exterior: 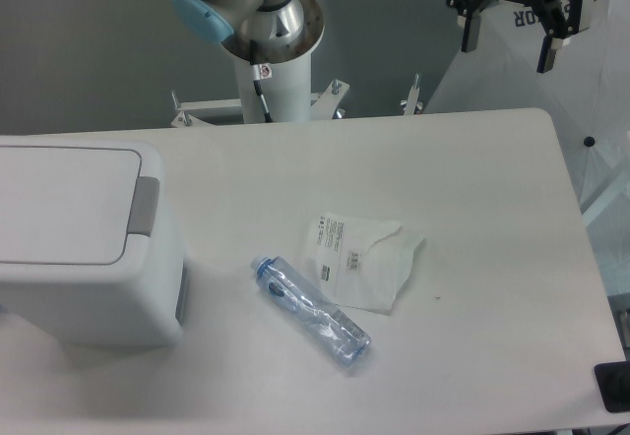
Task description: Open the trash can
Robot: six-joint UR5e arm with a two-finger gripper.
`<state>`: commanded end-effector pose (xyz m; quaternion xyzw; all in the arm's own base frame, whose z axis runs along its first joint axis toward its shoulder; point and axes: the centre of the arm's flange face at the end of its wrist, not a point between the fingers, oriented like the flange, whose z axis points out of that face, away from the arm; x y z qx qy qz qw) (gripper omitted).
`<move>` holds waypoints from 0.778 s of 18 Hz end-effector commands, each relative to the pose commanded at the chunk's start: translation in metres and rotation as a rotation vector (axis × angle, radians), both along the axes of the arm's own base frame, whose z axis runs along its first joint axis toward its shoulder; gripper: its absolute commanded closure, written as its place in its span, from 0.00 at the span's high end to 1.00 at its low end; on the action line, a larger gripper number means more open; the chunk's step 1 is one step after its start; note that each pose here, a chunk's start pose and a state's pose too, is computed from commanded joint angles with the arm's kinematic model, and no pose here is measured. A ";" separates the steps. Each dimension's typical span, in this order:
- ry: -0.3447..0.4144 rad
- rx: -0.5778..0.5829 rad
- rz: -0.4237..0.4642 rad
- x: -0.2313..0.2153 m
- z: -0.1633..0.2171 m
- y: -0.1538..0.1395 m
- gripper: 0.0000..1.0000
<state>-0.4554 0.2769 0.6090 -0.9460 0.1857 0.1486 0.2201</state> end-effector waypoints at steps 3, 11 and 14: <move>0.002 -0.001 0.006 0.002 0.003 -0.001 1.00; -0.186 0.101 0.223 0.049 0.004 0.063 1.00; -0.244 0.116 0.286 0.057 0.000 0.072 1.00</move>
